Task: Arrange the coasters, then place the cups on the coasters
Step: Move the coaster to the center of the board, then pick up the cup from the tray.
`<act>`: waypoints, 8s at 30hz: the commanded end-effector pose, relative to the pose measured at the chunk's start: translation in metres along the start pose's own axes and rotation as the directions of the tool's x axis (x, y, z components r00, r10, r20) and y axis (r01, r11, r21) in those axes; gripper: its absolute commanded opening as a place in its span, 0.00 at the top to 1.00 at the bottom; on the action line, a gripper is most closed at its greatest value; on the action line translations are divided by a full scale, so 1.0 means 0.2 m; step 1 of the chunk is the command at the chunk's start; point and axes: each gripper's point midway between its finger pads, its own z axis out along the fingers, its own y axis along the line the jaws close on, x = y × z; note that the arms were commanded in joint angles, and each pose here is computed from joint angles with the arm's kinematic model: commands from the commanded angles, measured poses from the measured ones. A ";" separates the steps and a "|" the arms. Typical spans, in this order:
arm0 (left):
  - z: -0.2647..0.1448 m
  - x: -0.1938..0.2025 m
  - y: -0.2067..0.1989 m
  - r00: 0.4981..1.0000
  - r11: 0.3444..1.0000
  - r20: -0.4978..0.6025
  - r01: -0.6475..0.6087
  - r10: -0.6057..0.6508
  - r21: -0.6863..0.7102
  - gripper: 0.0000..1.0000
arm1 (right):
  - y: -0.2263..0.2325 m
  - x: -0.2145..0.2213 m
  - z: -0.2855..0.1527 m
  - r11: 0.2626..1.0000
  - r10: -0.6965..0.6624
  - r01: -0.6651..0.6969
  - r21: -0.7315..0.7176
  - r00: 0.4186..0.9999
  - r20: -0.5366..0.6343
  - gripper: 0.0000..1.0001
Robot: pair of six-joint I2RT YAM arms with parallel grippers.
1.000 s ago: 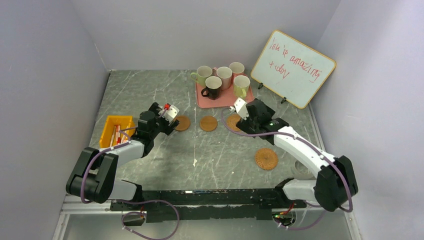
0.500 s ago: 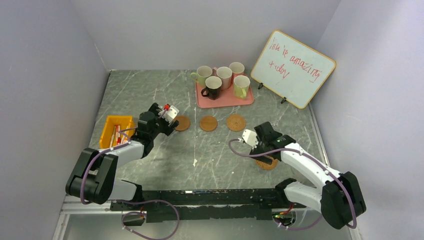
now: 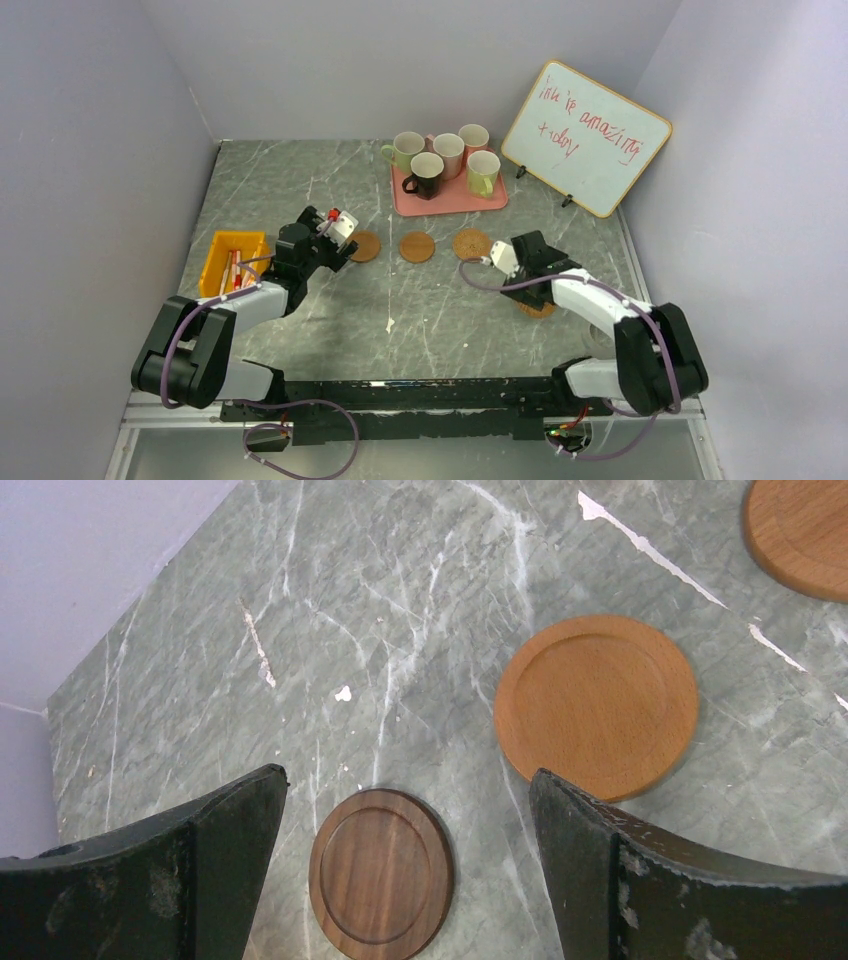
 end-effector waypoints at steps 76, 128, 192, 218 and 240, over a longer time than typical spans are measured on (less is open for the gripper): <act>0.00 -0.06 0.04 0.999 0.999 0.044 -0.003 0.004 -0.033 0.04 | -0.60 -0.23 0.34 0.870 0.398 -0.414 0.269 0.910 0.114 0.00; 0.01 -0.05 0.05 0.999 0.999 0.033 -0.002 0.003 -0.035 0.04 | -1.10 -0.71 -0.25 0.789 0.465 -0.573 0.220 0.792 0.396 0.00; 0.90 -0.66 -0.36 0.991 0.924 -0.076 0.131 -0.111 0.360 0.04 | -0.96 -0.93 -0.20 0.673 0.655 -0.727 -0.136 0.499 0.567 0.00; 1.06 -0.66 -0.36 0.987 0.888 -0.077 0.160 -0.140 0.432 0.26 | -0.94 -0.94 -0.22 0.681 0.665 -0.707 -0.191 0.488 0.564 0.00; 0.98 -0.77 -0.40 0.983 0.852 -0.036 0.173 -0.179 0.495 0.95 | -0.94 -0.93 -0.20 0.681 0.668 -0.707 -0.192 0.492 0.558 0.00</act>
